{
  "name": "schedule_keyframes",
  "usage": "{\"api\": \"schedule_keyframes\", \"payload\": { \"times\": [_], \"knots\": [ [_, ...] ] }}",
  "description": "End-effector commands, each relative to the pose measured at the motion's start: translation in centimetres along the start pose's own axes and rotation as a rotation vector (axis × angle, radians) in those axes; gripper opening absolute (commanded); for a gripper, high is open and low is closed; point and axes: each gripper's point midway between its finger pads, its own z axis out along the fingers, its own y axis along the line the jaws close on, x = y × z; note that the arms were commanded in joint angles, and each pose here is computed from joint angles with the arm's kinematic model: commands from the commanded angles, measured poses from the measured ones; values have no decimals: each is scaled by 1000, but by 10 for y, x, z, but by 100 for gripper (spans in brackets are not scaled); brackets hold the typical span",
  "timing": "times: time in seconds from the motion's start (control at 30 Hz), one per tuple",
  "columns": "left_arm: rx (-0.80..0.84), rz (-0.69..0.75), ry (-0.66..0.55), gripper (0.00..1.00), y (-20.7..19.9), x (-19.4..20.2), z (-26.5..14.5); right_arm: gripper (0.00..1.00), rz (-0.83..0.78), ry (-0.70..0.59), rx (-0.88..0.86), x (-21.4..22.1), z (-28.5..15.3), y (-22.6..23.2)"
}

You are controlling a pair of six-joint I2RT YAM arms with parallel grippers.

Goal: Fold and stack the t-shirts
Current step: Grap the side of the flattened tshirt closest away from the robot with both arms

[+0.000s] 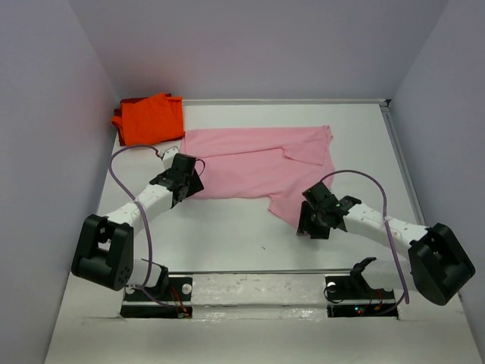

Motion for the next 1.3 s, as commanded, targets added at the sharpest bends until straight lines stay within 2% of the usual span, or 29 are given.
{"api": "schedule_keyframes", "payload": {
  "times": [0.0, 0.47, 0.57, 0.67, 0.93, 1.27],
  "knots": [
    [27, -14, -45, 76, -10, -19, 0, 56, 26, -32, 66, -8, 3, -5],
    [79, -20, -46, 76, -16, -17, -2, 56, 6, -81, 127, -26, 7, -7],
    [82, -19, -48, 76, -16, -17, -3, 48, 7, -63, 135, -22, 13, -7],
    [80, -20, -42, 76, -15, -14, -1, 30, 7, -48, 126, -18, 18, -7],
    [37, -21, -36, 76, -6, -9, 2, 0, -6, -37, 119, -16, 21, -7],
    [-103, -51, -60, 79, 30, -1, -6, 0, -23, -74, 83, -24, 15, 0]
  ]
}}
